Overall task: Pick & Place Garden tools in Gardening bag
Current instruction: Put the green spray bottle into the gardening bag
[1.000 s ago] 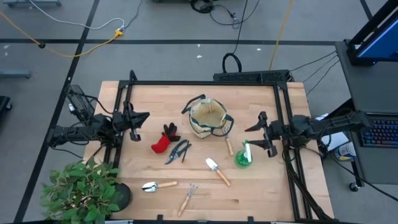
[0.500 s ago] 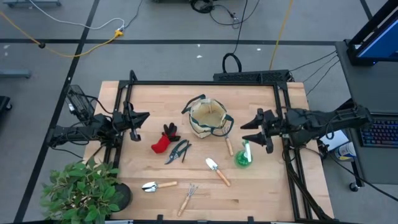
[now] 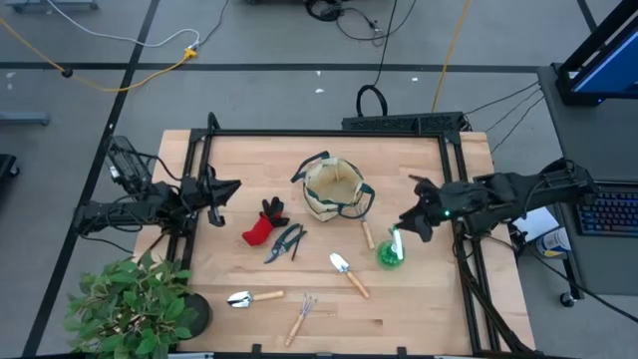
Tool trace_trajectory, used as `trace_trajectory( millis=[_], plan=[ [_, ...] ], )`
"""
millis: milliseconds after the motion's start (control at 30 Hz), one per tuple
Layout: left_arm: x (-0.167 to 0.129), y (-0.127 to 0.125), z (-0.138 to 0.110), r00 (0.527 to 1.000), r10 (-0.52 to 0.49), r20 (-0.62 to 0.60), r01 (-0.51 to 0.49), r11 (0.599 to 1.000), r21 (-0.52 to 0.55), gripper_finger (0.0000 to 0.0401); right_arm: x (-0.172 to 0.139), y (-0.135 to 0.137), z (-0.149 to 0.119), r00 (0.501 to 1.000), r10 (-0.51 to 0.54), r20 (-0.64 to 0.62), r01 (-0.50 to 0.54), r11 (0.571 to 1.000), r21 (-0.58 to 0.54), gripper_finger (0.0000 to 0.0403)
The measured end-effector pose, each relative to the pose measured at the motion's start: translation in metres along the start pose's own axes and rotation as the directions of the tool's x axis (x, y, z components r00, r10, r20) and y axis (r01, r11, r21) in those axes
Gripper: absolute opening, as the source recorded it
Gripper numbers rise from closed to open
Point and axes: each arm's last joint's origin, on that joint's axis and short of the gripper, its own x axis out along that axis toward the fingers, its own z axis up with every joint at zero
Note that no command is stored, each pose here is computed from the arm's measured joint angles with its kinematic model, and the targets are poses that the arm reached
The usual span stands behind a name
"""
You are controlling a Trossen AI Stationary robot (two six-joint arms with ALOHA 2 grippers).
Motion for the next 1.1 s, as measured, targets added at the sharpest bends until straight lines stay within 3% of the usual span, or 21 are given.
trace_trajectory(
  millis=[433,600,1100],
  plan=[
    [0.045,-0.008,0.059,0.946,-0.004,-0.326,0.020,0.999,0.047,0.0031,0.017,-0.002,-0.006,0.990,-0.075,-0.123,0.091,0.987,0.132,0.0196],
    [0.065,-0.012,0.078,0.928,-0.002,-0.371,0.025,0.998,0.058,0.0031,0.027,-0.002,-0.008,0.978,-0.106,-0.181,0.137,0.977,0.166,0.0196],
    [0.088,-0.018,0.070,0.891,0.004,-0.455,0.086,0.980,0.177,0.0031,0.063,-0.006,-0.014,0.929,-0.251,-0.273,0.288,0.952,0.107,0.0196]
  ],
)
